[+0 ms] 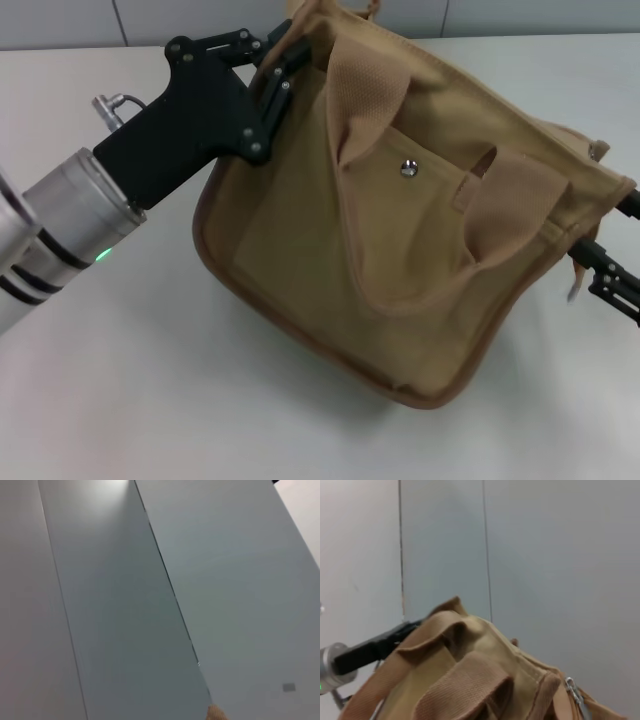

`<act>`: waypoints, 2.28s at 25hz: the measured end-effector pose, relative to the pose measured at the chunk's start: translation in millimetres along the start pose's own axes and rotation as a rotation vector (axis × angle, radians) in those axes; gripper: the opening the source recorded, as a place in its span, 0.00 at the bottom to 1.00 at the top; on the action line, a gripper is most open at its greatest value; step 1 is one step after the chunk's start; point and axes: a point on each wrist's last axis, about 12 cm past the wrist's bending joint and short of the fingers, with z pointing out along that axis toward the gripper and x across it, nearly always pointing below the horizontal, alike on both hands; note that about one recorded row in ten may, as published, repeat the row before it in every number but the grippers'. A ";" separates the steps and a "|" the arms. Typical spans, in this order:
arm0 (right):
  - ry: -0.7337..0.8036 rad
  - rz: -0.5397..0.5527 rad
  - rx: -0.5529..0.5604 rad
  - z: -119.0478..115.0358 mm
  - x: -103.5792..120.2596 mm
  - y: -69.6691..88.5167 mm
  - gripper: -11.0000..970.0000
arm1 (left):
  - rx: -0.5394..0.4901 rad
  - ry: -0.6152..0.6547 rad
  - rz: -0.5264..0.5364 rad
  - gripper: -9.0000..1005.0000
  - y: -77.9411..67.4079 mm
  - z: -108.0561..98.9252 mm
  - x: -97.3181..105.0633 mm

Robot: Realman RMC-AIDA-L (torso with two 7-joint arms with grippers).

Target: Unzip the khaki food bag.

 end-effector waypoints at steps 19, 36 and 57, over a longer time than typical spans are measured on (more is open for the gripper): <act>0.196 0.091 -0.061 52.9 4.4 -35.1 0.68 | -0.005 -0.026 -0.017 0.13 -11.6 -26.6 -3.3; 0.080 -0.202 0.019 129.1 -43.1 -81.9 0.25 | 0.030 0.036 -0.100 0.16 -23.2 -40.8 5.8; 0.086 -0.194 0.175 70.7 -34.2 -85.7 0.23 | 0.081 0.101 -0.269 0.28 -26.3 -47.2 10.8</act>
